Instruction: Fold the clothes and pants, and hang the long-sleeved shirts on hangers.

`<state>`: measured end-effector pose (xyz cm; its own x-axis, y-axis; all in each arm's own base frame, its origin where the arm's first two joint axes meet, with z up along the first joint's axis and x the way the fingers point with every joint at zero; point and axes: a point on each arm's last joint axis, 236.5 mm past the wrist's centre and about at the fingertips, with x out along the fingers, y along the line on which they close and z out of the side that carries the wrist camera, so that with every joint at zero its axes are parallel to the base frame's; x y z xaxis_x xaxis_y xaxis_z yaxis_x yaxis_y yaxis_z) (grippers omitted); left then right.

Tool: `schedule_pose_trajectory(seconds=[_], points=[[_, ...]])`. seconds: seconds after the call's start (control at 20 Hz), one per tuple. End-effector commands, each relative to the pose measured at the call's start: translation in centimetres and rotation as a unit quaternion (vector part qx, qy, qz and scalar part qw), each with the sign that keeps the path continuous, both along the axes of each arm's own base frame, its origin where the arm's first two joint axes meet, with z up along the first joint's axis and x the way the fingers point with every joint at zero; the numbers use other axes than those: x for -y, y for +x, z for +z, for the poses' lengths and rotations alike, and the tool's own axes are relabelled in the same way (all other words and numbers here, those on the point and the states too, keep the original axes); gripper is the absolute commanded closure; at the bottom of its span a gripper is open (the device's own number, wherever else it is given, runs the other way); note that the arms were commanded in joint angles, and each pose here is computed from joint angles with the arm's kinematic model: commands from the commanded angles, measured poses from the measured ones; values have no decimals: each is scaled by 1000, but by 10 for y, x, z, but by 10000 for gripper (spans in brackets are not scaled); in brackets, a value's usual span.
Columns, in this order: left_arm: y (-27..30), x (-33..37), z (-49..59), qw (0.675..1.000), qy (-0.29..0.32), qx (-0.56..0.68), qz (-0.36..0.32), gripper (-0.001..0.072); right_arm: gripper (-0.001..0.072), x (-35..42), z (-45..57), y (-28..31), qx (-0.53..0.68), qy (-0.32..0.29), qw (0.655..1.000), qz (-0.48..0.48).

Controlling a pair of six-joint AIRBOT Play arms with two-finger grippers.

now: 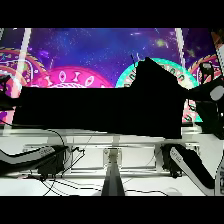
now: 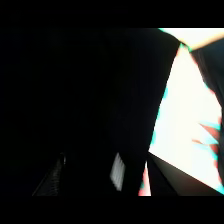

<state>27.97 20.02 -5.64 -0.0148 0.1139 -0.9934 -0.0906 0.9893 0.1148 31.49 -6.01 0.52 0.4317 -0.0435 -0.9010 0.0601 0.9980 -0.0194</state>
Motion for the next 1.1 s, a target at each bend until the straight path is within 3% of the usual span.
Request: schedule_pose_trajectory(seconds=[0.0,0.1,0.15,0.2,0.4,0.65,0.75,0.95,1.05], points=[[54,39,24,998,-1,54,-39,68,136,-43,-9,65,44,71,996,18],[78,67,33,994,5,73,-87,68,109,-85,-20,96,26,80,994,71],[85,81,33,991,5,78,-107,68,24,-107,-23,111,23,86,992,92],[90,93,33,989,4,79,-125,68,5,-132,-23,127,25,89,989,118],[103,126,34,981,4,90,-169,68,20,-211,-3,185,80,92,975,183],[105,129,34,980,5,93,-174,68,52,-240,-14,230,79,153,977,128],[105,129,34,980,5,93,-174,68,97,-248,-15,245,81,168,975,121],[106,129,34,980,5,93,-174,68,98,-239,-54,235,-5,185,980,73],[106,129,35,980,5,95,-174,68,98,-219,-67,225,-39,165,984,62]])
